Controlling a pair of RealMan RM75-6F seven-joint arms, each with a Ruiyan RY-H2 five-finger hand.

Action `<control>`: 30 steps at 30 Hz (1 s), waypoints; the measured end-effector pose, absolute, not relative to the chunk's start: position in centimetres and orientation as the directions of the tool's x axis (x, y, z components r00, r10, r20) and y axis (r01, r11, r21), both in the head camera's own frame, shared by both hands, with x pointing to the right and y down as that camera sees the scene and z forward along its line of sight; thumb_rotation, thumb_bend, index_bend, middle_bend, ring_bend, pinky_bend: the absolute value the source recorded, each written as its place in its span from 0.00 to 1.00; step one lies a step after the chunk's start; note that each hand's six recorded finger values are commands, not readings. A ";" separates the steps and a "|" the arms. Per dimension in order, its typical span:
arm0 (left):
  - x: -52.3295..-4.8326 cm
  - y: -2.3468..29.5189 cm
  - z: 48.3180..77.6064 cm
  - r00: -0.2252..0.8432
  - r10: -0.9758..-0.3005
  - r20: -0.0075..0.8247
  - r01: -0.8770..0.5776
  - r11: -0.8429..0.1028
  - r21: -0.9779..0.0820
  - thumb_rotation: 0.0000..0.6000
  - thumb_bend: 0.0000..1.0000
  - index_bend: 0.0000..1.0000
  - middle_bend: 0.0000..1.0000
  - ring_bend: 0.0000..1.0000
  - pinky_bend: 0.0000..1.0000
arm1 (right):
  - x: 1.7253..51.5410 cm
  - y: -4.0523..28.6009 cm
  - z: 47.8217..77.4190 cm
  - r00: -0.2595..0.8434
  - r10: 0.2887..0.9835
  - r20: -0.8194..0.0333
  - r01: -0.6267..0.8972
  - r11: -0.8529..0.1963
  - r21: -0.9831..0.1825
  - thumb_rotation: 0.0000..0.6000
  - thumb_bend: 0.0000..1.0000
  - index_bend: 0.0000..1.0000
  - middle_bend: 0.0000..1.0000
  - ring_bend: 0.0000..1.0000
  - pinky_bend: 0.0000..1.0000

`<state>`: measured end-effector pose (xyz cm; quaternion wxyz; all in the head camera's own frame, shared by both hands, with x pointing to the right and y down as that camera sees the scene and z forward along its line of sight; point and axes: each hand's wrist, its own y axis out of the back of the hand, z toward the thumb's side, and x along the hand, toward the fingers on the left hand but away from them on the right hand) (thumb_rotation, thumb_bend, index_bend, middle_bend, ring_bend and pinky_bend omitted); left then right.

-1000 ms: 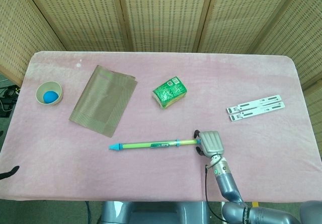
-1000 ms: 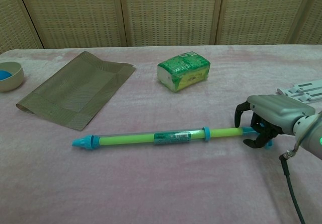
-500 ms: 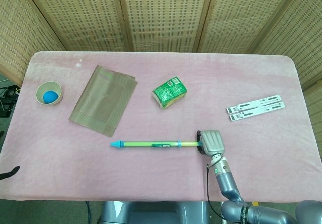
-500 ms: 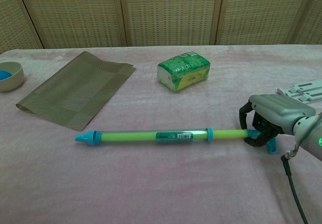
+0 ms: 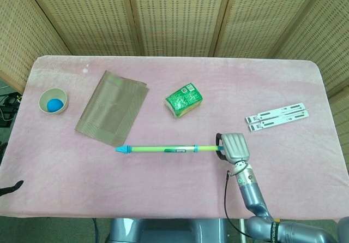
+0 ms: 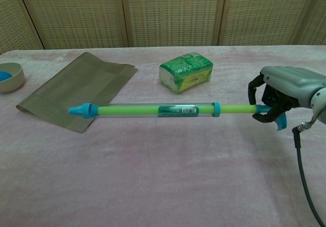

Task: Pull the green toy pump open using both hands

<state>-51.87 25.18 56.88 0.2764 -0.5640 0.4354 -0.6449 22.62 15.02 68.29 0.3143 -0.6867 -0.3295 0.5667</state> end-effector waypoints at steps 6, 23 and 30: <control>-50.8 23.6 56.9 -0.191 -0.853 0.486 -0.140 -0.466 -0.874 1.00 0.00 0.00 0.00 0.00 0.00 | 22.4 13.6 67.3 0.126 0.809 -0.574 0.071 -0.585 -0.808 1.00 0.59 0.82 1.00 1.00 0.82; -45.9 12.6 56.6 -0.125 -0.898 0.423 -0.098 -0.413 -0.905 1.00 0.12 0.45 0.87 0.76 0.66 | 22.0 9.7 66.2 0.084 0.814 -0.575 0.055 -0.580 -0.813 1.00 0.59 0.83 1.00 1.00 0.82; -42.6 9.4 58.3 -0.066 -0.866 0.495 -0.133 -0.484 -0.865 1.00 0.13 0.52 0.97 0.86 0.74 | 22.0 8.7 66.3 0.067 0.810 -0.583 0.051 -0.586 -0.808 1.00 0.59 0.83 1.00 1.00 0.82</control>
